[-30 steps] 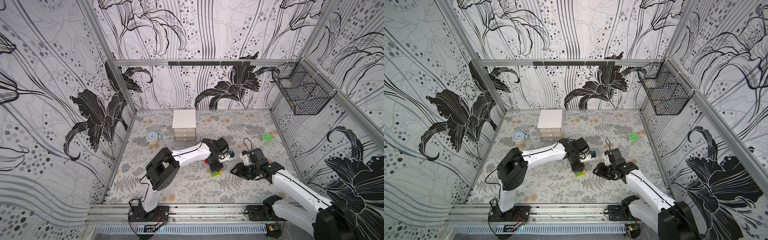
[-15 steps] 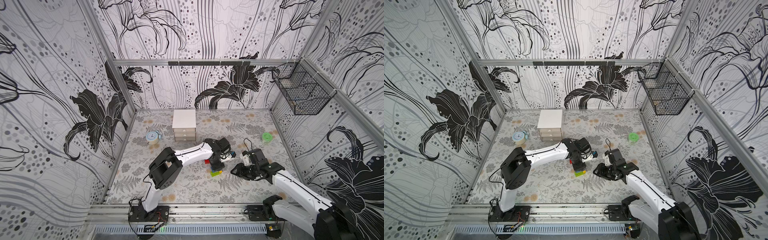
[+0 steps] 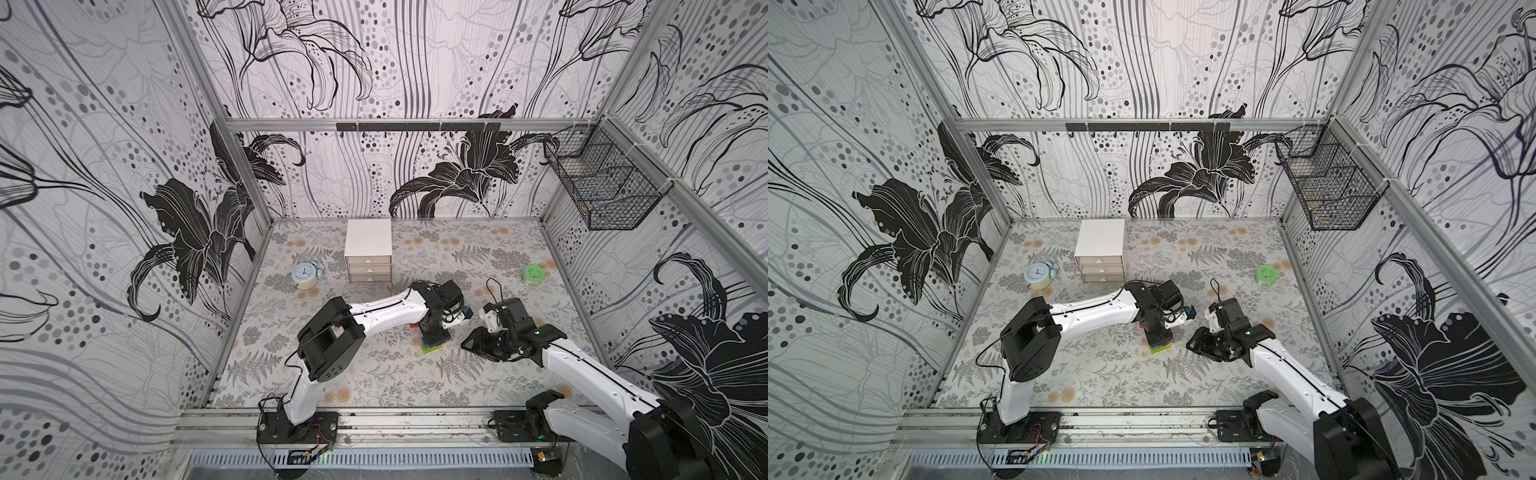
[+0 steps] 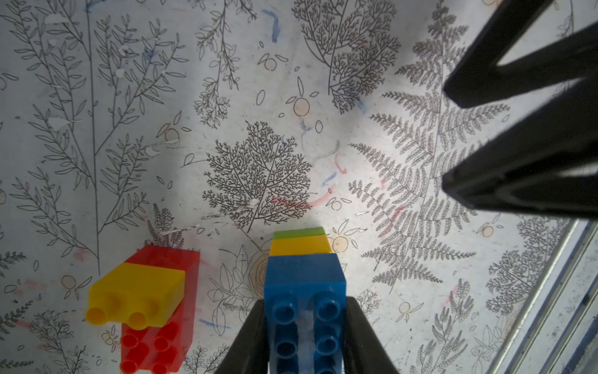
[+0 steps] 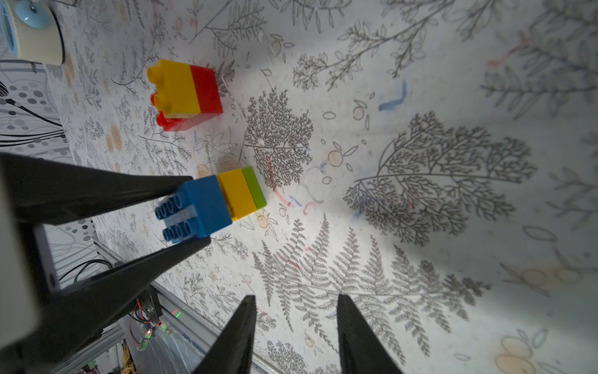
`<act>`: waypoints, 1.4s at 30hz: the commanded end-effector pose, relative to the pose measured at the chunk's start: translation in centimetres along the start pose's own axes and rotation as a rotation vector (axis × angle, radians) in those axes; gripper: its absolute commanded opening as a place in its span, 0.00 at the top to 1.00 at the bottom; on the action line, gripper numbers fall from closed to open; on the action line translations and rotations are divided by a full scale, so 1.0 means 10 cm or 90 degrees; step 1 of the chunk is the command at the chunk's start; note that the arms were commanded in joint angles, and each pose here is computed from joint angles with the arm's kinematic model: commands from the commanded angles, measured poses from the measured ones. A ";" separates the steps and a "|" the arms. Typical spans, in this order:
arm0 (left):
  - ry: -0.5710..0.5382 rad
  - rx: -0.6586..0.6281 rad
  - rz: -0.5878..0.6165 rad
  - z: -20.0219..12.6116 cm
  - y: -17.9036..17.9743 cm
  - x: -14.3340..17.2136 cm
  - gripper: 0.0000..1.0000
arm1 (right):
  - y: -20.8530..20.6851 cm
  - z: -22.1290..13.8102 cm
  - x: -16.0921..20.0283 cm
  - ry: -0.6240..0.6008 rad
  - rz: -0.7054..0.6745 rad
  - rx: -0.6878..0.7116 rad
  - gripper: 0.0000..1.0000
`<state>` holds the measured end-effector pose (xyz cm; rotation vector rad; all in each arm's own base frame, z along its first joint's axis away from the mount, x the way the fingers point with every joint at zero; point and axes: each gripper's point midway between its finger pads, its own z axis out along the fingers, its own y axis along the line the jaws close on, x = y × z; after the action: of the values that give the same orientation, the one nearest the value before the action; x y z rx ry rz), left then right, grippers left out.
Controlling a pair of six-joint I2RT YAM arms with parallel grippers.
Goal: Assemble the number 5 with lego
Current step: Assemble the lego brick with the lego brick.
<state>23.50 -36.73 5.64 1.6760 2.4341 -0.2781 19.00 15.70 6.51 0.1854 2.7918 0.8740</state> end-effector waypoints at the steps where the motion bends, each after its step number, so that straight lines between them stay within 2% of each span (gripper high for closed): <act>1: 0.016 -0.004 -0.008 0.01 -0.04 0.10 0.74 | -0.02 0.02 -0.01 -0.002 -0.007 0.001 0.56; 25: 0.052 -0.084 -0.037 0.11 0.19 0.15 0.76 | 0.00 0.01 0.01 -0.007 -0.007 -0.015 0.56; 42: 0.038 -0.088 -0.062 -0.01 0.22 0.14 0.77 | 0.01 0.03 0.00 -0.010 -0.007 -0.022 0.56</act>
<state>24.75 -36.03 5.64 1.5599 2.4705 -0.1400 19.32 15.97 6.57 0.1698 2.7591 0.8981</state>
